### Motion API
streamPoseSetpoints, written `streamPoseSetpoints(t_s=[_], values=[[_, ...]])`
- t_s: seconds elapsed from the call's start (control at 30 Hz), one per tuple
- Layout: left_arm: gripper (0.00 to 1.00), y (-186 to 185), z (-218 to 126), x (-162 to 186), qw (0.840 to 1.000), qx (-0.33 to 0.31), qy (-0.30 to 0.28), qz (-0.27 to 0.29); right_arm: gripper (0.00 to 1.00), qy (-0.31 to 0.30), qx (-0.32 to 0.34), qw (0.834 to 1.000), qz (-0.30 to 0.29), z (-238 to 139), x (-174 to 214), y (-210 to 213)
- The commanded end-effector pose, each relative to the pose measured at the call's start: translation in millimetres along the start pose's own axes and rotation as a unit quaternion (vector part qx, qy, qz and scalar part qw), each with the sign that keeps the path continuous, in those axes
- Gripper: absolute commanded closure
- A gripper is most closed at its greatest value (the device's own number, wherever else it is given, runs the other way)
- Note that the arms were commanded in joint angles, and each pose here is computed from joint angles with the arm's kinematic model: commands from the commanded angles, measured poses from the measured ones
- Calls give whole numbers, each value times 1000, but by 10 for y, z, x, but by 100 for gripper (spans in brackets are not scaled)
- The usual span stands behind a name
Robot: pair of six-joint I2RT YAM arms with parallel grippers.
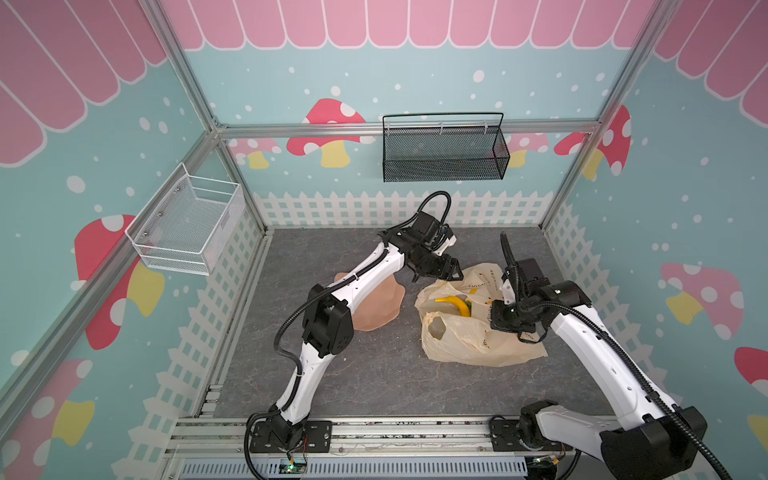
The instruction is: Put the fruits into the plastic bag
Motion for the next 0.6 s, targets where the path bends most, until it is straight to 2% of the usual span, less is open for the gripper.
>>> streamPoseSetpoints(t_s=[0.0,0.1,0.2,0.37,0.47,0.57], values=[[26,159,1,163,997,-78,19,-20,100,-4,3,1000,-8,-11,38,-12],[27,231,83,240,993,-106,36,-20,100,-9,1,1000,-7,-15,33,-7],[31,402,108,280,985,-168,41,-13,100,-11,-2,1000,-9,-15,26,2],[48,641,-52,240,968,-249,15,-10,100,-16,-5,1000,-8,-18,16,10],[61,635,-156,136,971,-239,-9,-27,100,-16,-6,1000,-9,-14,18,13],[66,501,-218,35,979,-195,-30,-44,100,-18,-5,1000,-11,-20,16,11]])
Point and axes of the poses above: each gripper's point midway between its finger pads, its own z axis out along the fingers, its own y axis along the line the jaws close on, x = y × z, the point moved 2 cm from there along -z, back along the fingers, and after that the axes turned 12 degrees about -z, right-handed, at the moved point
